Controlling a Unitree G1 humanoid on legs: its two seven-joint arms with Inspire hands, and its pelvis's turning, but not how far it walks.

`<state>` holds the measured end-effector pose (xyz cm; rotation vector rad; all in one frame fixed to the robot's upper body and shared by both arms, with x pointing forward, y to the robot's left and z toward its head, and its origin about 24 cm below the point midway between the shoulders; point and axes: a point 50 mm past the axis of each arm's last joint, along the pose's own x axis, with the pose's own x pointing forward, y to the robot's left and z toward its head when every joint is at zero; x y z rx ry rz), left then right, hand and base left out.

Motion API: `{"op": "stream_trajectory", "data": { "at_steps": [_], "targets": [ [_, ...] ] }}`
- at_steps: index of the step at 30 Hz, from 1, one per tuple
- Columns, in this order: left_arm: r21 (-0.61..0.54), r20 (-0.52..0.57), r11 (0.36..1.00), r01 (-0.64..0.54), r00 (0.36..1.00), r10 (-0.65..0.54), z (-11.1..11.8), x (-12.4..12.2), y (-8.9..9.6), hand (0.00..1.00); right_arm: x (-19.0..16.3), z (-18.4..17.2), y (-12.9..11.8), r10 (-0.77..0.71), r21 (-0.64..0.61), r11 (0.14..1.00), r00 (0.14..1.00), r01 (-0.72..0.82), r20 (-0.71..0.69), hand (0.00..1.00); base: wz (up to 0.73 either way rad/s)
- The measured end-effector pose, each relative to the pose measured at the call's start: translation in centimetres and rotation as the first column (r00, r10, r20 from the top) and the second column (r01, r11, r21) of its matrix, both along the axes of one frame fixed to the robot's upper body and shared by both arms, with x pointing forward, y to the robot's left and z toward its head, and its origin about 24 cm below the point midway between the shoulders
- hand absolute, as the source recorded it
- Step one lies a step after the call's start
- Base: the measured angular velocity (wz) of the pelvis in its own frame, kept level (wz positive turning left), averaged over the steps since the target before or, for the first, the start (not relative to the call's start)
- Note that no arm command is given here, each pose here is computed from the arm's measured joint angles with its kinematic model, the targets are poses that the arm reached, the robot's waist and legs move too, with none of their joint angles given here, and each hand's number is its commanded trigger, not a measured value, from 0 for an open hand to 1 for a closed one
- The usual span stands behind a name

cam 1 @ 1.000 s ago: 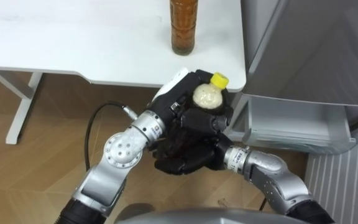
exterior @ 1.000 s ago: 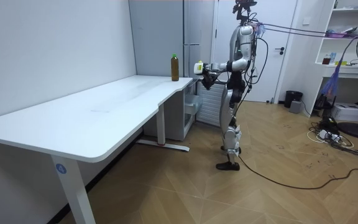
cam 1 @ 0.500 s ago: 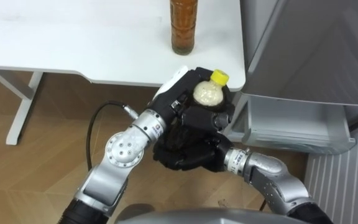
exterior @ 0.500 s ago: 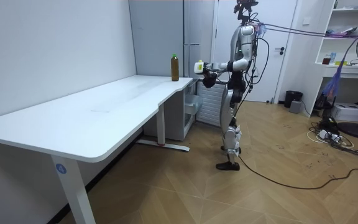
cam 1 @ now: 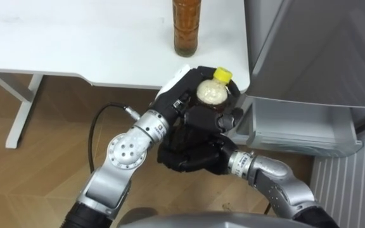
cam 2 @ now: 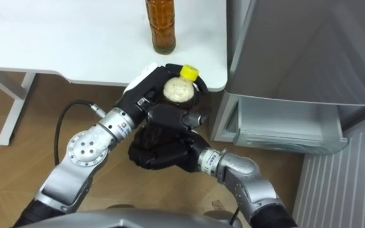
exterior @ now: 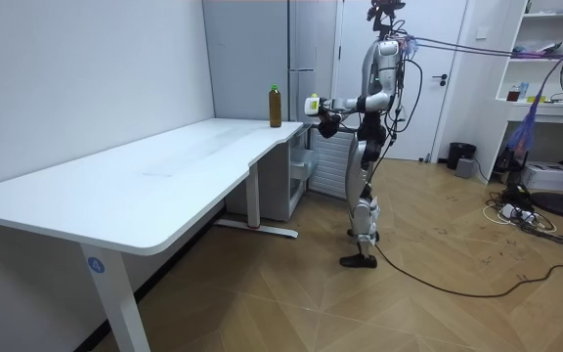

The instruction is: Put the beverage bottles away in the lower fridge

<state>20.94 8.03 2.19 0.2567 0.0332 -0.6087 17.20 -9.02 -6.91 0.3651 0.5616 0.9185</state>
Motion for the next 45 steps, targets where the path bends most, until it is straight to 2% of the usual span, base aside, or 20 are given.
{"op": "stream_trajectory", "data": {
  "at_steps": [28,45],
  "targets": [
    [-0.008,-0.002,0.999,-0.034,0.999,0.034,0.0,0.2,0.2,0.0,-0.1,-0.1,0.2,-0.003,0.022,1.0,1.0,0.004,-0.027,1.0,0.0],
    [-0.051,0.036,0.998,-0.036,0.999,0.038,1.3,0.6,0.3,0.0,0.2,0.5,0.4,-0.042,0.082,0.996,0.999,0.041,0.002,1.0,0.0]
  ]
}}
